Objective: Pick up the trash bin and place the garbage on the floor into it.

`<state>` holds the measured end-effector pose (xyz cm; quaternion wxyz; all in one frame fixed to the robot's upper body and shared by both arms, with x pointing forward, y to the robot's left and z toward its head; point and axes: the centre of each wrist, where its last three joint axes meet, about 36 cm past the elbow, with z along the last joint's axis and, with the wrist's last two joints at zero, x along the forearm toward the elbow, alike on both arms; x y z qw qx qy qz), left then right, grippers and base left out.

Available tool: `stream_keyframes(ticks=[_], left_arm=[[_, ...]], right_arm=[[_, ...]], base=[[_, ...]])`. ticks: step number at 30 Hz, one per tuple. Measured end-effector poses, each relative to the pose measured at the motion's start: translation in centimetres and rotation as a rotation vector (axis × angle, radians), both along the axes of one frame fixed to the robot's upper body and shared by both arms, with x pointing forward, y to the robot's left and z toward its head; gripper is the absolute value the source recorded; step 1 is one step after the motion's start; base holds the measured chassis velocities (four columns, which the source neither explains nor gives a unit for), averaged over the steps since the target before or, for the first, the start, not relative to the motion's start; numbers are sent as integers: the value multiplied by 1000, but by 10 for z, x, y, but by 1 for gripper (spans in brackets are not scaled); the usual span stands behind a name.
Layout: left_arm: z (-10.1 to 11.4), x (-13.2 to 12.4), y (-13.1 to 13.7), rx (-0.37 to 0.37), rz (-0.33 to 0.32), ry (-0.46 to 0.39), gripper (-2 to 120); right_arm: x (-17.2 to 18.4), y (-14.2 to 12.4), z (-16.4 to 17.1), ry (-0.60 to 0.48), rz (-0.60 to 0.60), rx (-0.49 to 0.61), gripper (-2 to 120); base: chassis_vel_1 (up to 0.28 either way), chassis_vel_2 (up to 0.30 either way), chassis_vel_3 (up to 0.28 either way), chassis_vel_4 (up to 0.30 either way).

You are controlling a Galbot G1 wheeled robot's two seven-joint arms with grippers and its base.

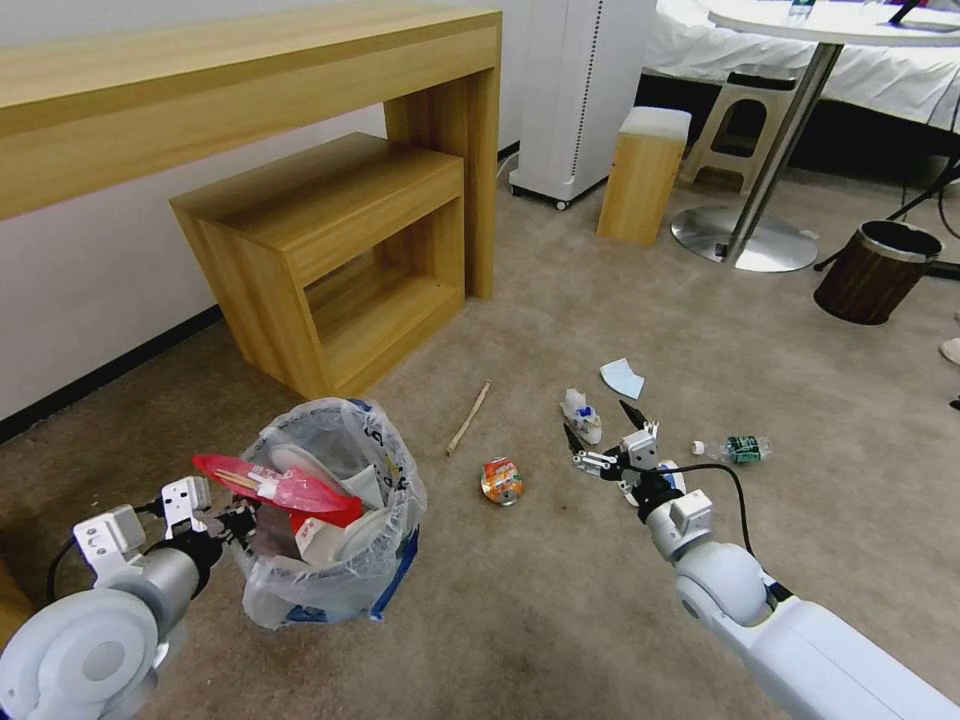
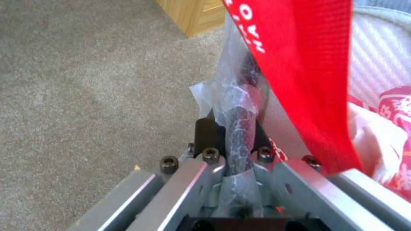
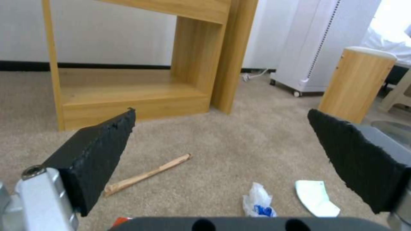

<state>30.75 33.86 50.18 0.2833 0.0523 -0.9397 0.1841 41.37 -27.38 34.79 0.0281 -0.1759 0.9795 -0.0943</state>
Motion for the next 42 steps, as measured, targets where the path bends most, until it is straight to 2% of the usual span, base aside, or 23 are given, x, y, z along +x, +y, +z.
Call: stream_keyframes(ticks=[30, 42], left_arm=[[1, 1, 4, 13, 3, 0, 0], [3, -1, 12, 38, 35, 7, 0]], right_arm=[[2, 2, 0, -3, -10, -9, 97], [1, 1, 0, -3, -9, -15, 96]], base=[[-32, 42, 28, -38], [-53, 44, 49, -50]])
